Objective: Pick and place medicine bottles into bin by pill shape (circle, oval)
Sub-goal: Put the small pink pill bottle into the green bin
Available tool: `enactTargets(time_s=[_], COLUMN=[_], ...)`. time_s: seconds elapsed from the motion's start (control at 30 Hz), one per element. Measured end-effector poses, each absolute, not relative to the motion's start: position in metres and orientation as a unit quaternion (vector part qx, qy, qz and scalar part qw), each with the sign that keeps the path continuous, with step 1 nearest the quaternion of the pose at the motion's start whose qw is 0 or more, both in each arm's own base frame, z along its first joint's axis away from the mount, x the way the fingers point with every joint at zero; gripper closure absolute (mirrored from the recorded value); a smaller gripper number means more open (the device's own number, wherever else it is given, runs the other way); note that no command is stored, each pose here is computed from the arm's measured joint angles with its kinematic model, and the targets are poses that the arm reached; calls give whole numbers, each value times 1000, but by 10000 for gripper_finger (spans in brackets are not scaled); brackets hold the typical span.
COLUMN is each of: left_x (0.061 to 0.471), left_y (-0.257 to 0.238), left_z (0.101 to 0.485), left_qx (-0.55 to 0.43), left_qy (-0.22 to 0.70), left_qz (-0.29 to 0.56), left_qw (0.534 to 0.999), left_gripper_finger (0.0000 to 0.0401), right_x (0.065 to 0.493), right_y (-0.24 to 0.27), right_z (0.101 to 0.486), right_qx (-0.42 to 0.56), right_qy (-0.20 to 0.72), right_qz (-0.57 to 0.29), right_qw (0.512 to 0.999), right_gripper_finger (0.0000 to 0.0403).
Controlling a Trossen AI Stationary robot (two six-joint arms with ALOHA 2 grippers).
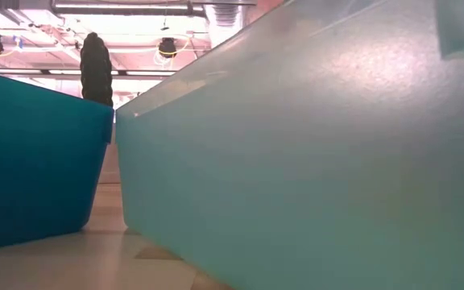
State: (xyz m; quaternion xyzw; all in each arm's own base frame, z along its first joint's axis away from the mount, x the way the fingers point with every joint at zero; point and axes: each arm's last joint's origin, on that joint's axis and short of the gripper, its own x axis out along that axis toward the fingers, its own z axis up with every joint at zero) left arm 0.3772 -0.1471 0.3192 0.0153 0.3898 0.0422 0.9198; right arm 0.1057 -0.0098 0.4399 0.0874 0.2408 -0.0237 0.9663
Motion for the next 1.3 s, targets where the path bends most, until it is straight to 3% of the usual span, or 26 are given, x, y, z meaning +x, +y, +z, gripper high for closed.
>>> enactTargets(time_s=[0.2,0.57,1.3], left_x=[379,412,425], left_y=[-187,-194,-164], left_z=[283,199,191], left_qx=[23,35,70], left_qy=[413,498,523], left_qz=[49,8,-23], left_qw=[909,866,849], left_gripper_finger=[282,282,282], right_x=[108,111,111], right_y=[-10,-10,-10], right_z=[439,438,438], right_qx=[88,88,87], right_qy=[245,249,249], right_qz=[-24,-24,-23], right_qw=[965,964,964], right_gripper_finger=[121,121,121])
